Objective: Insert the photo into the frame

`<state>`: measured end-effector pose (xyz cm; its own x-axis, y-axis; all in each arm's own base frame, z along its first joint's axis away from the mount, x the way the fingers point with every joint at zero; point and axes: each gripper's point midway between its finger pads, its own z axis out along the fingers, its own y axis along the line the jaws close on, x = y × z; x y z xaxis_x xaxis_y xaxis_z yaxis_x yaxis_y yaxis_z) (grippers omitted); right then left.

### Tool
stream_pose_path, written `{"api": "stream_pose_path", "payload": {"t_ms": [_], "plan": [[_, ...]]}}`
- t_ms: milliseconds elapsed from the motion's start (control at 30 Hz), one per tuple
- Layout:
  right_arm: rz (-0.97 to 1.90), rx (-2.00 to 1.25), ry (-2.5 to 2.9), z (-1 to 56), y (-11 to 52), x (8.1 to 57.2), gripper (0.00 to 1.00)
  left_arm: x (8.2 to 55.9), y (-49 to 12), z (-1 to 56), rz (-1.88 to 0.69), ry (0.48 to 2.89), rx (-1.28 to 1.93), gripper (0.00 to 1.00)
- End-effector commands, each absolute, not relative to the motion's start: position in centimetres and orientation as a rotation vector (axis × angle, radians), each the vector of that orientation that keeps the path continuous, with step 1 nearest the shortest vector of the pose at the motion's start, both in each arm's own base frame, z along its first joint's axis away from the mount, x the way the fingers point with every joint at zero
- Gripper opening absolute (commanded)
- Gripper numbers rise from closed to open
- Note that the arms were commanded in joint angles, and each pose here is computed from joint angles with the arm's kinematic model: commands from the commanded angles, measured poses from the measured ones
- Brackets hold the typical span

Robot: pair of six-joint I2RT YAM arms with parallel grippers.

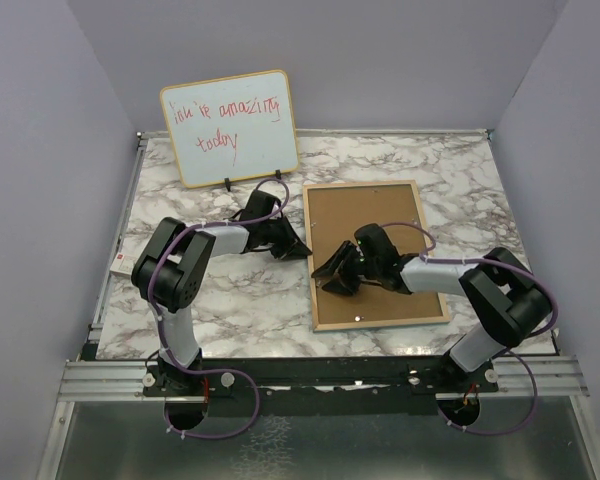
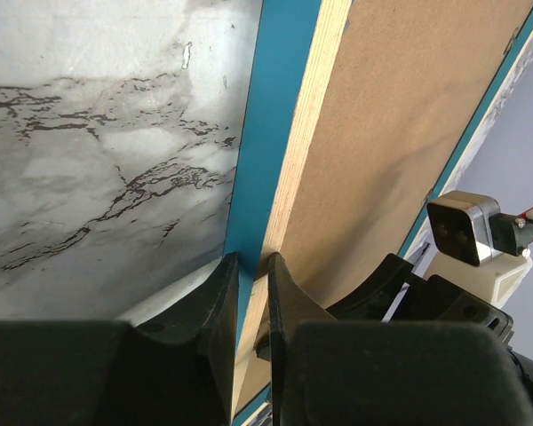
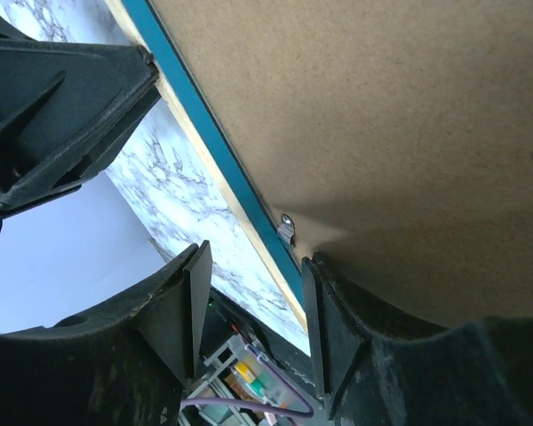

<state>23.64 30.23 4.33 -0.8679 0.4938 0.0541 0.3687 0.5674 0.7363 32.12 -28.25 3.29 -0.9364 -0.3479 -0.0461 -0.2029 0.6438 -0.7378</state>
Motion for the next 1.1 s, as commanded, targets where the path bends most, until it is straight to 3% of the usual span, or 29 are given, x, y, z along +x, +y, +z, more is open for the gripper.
{"api": "stream_pose_path", "payload": {"t_ms": [0,600,1067], "plan": [[1.128,0.726,2.64,3.1,29.9,23.3,0.55,29.4,-26.5,-1.5,-0.996,2.83,-0.539,0.0],[1.063,0.62,2.504,2.2,30.4,25.3,0.57,28.7,-26.4,-1.5,-1.002,2.846,-0.539,0.0],[1.309,0.323,2.213,7.3,31.6,25.4,0.59,29.8,-26.9,-0.5,-1.025,2.832,-0.503,0.0]]}}
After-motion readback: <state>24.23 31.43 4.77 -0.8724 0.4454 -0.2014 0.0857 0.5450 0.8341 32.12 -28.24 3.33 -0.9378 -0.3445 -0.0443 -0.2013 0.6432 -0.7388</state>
